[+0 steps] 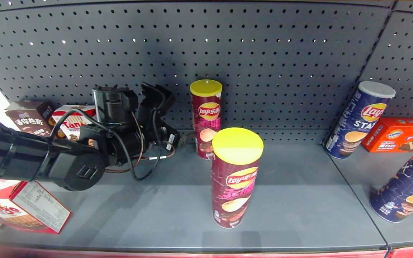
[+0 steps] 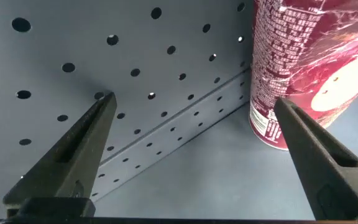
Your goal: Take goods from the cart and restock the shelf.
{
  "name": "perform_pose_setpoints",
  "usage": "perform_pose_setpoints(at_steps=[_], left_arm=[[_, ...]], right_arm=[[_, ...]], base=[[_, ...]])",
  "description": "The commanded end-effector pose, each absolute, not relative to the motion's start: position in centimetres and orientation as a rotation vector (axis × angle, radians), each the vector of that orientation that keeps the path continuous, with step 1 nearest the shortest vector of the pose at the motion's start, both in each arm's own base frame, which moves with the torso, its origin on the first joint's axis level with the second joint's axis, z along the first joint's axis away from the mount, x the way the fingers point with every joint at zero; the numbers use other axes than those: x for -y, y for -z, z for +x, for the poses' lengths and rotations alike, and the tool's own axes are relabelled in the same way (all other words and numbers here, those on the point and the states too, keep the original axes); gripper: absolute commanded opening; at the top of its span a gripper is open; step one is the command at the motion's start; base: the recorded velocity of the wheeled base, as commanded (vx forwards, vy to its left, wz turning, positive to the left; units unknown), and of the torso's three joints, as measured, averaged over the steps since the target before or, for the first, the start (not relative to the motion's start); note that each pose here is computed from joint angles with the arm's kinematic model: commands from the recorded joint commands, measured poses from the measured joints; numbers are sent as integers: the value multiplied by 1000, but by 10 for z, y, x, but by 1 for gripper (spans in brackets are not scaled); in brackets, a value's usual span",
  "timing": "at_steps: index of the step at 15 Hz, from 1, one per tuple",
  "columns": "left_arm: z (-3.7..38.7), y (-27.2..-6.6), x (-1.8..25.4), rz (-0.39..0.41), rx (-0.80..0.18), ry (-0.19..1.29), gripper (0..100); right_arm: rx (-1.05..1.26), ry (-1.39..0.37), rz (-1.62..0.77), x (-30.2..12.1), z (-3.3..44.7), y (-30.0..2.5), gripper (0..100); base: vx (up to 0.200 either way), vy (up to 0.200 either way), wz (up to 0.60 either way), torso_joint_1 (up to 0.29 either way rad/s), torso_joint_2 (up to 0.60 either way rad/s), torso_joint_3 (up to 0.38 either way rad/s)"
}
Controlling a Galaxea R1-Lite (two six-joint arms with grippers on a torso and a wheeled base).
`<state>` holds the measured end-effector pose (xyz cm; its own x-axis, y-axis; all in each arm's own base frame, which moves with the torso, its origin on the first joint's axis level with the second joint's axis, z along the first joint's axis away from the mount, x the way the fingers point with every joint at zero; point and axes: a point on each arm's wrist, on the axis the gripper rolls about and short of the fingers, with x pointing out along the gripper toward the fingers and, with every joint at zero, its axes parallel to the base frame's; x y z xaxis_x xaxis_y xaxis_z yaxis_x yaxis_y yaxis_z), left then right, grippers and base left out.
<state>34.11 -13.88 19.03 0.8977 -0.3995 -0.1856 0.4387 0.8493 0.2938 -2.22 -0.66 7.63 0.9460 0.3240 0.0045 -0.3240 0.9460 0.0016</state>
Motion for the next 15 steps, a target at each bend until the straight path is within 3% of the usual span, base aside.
perform_pose_setpoints(at_steps=[1, 9, 15], left_arm=[[346, -188, 142, 338, -120, 440, 100], [351, -175, 146, 350, -154, 432, 100], [344, -182, 140, 360, -140, 367, 100]], right_arm=[[3, -331, 2, 7, -22, -76, 100], [3, -331, 2, 7, -22, -76, 100], [3, -331, 2, 7, -22, -76, 100]], base=[[0, 0, 0, 0, 0, 0], [0, 0, 0, 0, 0, 0], [0, 0, 0, 0, 0, 0]])
